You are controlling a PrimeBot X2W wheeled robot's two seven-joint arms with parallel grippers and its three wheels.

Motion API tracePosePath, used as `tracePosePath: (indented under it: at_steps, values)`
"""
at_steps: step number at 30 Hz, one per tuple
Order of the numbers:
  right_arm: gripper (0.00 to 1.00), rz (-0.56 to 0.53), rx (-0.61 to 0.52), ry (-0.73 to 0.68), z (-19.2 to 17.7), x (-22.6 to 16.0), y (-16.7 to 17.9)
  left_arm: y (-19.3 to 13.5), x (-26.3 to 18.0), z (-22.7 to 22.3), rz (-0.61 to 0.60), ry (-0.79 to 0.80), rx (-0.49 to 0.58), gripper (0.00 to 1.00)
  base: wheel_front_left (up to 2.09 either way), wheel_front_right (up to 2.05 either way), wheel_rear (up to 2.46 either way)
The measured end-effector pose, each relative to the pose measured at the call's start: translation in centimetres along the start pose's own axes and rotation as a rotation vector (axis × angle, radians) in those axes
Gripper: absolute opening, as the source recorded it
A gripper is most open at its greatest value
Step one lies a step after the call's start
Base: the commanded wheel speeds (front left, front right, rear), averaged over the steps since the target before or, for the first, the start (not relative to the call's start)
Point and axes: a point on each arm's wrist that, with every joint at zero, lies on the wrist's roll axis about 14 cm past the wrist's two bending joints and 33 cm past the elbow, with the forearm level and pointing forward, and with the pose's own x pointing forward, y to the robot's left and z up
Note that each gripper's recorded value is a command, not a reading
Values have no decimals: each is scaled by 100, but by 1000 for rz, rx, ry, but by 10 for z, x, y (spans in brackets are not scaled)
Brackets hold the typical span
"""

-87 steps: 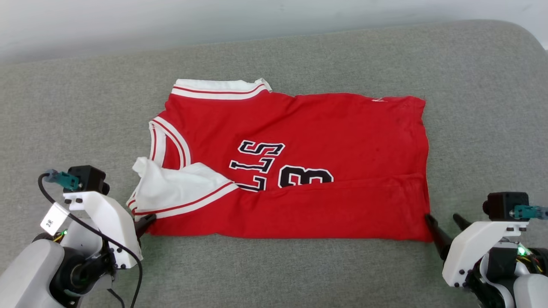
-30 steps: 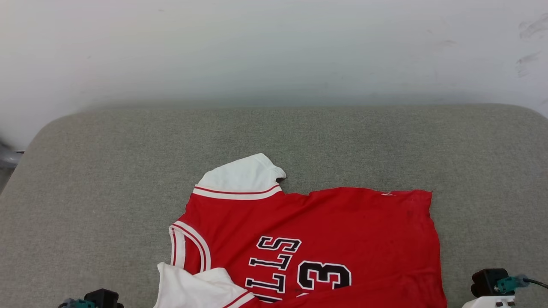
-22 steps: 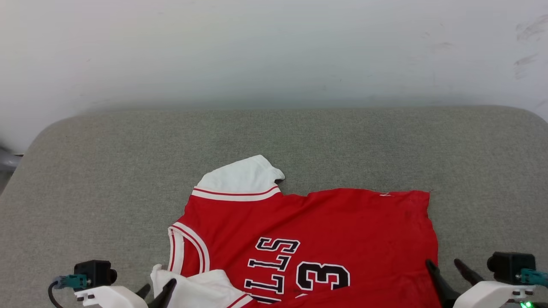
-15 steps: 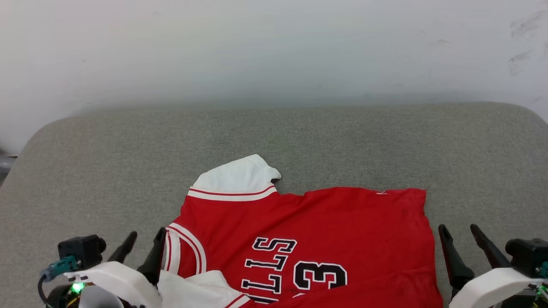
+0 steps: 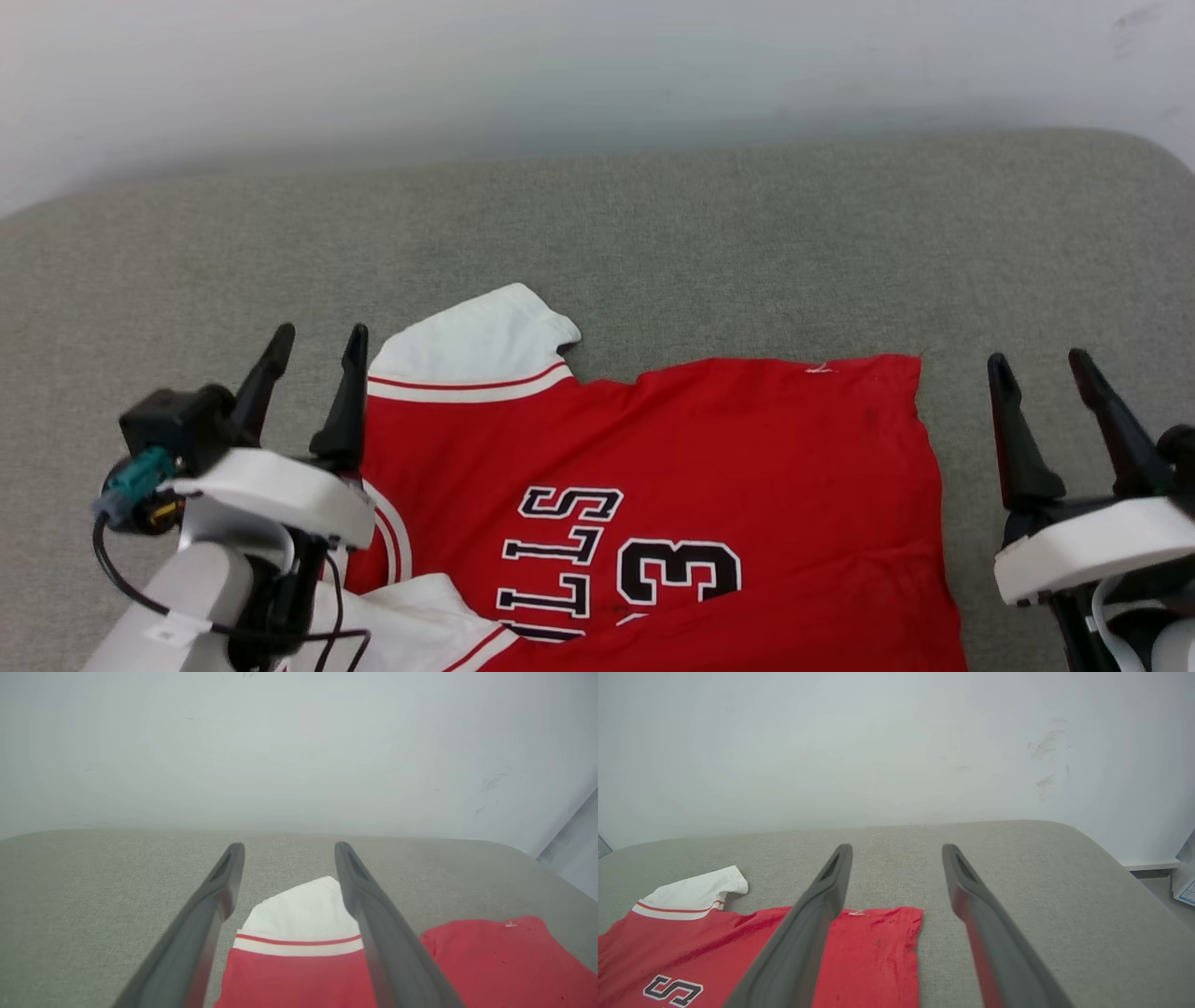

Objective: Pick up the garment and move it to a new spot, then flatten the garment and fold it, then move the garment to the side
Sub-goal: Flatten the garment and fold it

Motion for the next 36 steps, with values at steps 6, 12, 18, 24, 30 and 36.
tracePosePath:
  at_steps: [6, 12, 18, 24, 30, 36]
  values:
    - [100, -9, -14, -26, 2, 25, -3, -5, 53, -11, -67, 25, 2, 100, 0, 0, 0]
    - [100, -49, -10, -1, -14, 37, -18, -13, 101, -47, -162, 188, 13, 100, 0, 0, 0]
    - [100, -111, 2, 41, -34, 33, -39, -20, 126, -95, -257, 504, 9, 100, 0, 0, 0]
    - [100, -160, 24, 72, -50, 27, -54, -13, 123, -137, -288, 837, 24, 100, 0, 0, 0]
    - [100, -187, 39, 97, -64, 25, -62, -8, 111, -168, -288, 1049, 15, 100, 0, 0, 0]
    - [100, -198, 67, 123, -74, 25, -65, -11, 102, -184, -280, 1144, -29, 0, 0, 0, 0]
